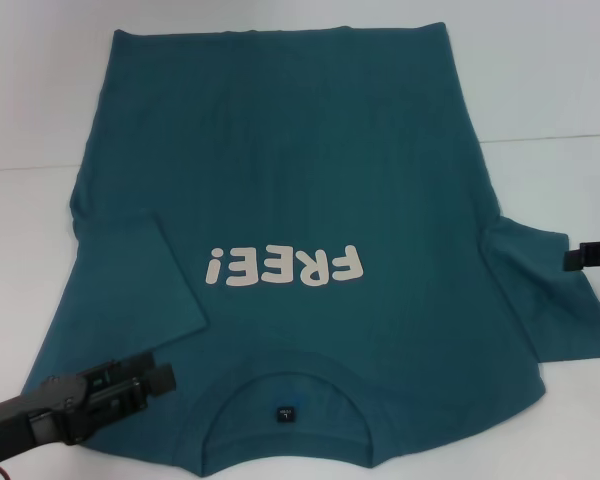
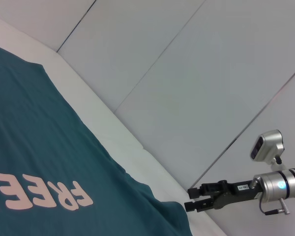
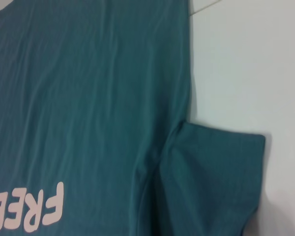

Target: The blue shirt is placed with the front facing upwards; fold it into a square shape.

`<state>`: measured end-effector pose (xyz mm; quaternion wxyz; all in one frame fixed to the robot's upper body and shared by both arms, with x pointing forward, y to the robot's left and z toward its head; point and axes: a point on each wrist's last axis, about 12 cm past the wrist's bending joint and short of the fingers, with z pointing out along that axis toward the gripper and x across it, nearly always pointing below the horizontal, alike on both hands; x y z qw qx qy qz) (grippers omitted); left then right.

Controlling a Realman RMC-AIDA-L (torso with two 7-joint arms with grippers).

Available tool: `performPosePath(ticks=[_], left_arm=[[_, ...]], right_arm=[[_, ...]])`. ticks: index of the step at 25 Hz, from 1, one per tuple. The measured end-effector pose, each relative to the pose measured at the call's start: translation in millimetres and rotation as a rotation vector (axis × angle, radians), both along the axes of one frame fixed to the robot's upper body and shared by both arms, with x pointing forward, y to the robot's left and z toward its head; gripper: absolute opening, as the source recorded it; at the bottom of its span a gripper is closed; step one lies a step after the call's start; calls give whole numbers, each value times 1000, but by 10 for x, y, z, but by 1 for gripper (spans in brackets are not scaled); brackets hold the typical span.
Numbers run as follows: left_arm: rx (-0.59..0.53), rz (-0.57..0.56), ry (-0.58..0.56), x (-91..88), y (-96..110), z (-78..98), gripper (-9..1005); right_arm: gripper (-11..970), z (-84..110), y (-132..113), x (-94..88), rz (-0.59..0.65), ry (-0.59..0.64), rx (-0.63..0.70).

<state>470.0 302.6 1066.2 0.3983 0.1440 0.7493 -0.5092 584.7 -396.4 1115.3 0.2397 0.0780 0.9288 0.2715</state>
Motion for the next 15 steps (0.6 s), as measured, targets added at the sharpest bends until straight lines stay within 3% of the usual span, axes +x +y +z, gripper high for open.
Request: performPosePath(ticks=[15], left_arm=[[6,30,5,-7,24,-33,600]], right_arm=[[925,-184,266,154,10,7,-25]])
